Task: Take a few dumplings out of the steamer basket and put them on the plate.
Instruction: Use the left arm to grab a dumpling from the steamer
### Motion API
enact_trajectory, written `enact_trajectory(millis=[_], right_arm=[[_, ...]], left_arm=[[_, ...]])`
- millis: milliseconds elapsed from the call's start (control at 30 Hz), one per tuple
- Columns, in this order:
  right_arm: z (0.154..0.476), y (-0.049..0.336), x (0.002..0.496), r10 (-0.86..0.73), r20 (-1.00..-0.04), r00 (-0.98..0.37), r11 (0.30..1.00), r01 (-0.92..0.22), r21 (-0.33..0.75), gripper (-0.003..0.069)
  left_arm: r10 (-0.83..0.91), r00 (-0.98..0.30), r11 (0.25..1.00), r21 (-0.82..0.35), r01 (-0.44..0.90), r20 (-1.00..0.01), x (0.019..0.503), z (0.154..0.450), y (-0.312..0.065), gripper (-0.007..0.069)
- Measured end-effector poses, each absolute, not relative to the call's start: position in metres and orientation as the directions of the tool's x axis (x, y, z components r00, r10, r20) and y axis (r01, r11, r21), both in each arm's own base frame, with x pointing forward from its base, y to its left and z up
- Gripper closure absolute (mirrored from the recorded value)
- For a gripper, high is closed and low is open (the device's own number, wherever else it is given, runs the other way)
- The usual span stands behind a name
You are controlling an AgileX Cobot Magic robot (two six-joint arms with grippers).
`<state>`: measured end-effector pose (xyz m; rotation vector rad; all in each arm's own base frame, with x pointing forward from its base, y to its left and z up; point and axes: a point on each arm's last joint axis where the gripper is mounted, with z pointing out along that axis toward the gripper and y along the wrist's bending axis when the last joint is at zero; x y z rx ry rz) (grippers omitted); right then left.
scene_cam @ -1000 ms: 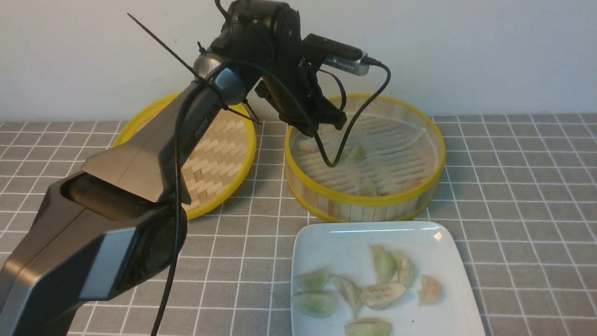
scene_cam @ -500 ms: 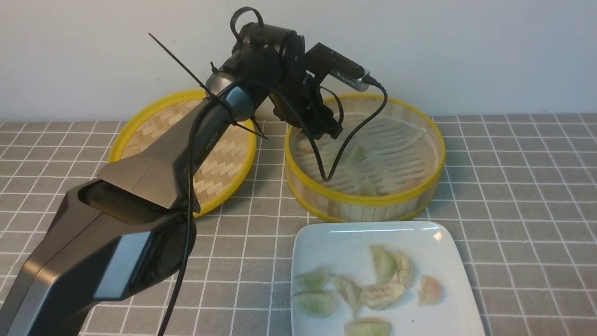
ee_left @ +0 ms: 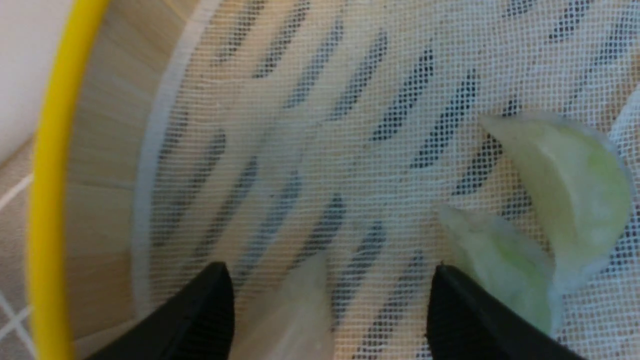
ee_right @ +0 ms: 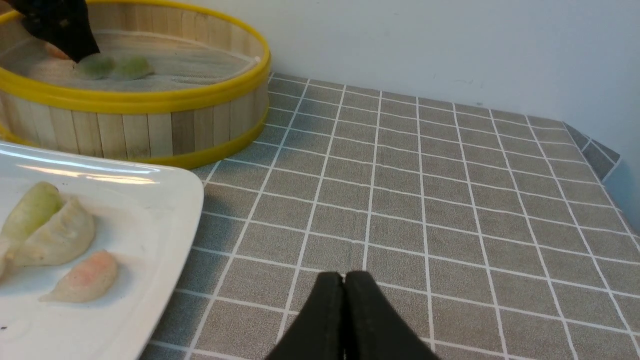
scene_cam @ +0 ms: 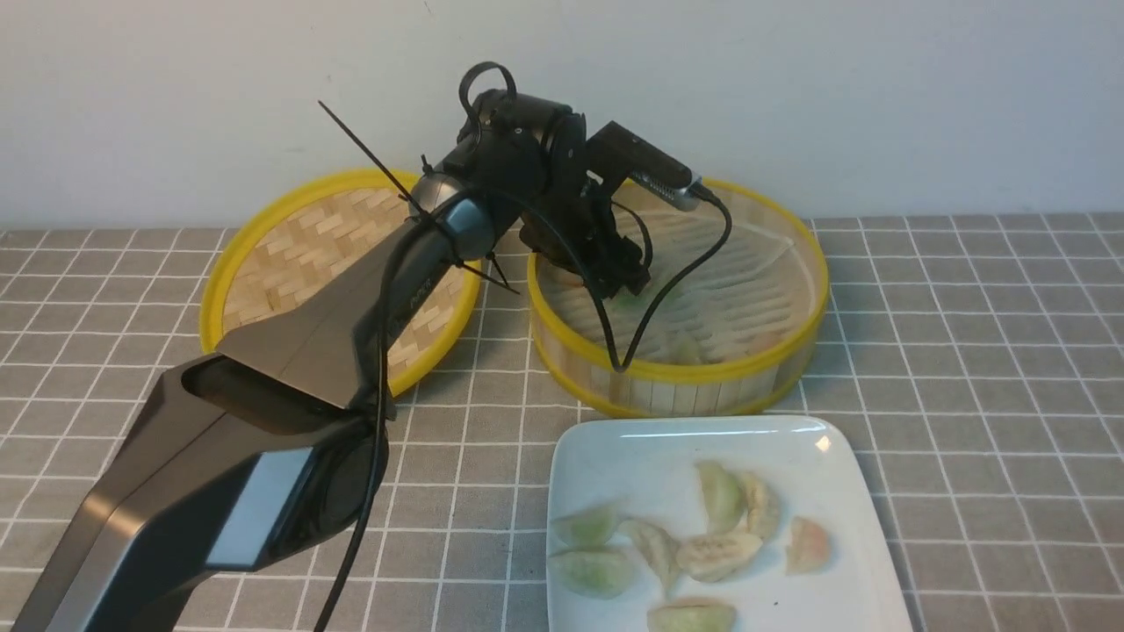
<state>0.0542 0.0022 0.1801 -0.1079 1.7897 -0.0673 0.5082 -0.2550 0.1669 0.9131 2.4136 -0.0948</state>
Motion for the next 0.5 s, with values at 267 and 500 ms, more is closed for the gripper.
enact_trajectory(millis=[267, 500], right_arm=[[0.18, 0.002, 0.054, -0.11, -0.97, -0.217, 0.994, -0.037, -0.104, 0.0673], [0.18, 0.002, 0.054, -0.11, -0.97, -0.217, 0.994, -0.037, -0.104, 0.0673]], left_arm=[[0.594, -0.636, 0.774, 0.132, 0.62, -0.493, 0.506, 0.168, -0.253, 0.0351], [0.61, -0.643, 0.767, 0.14, 0.626, -0.463, 0.497, 0.198, -0.247, 0.0445]])
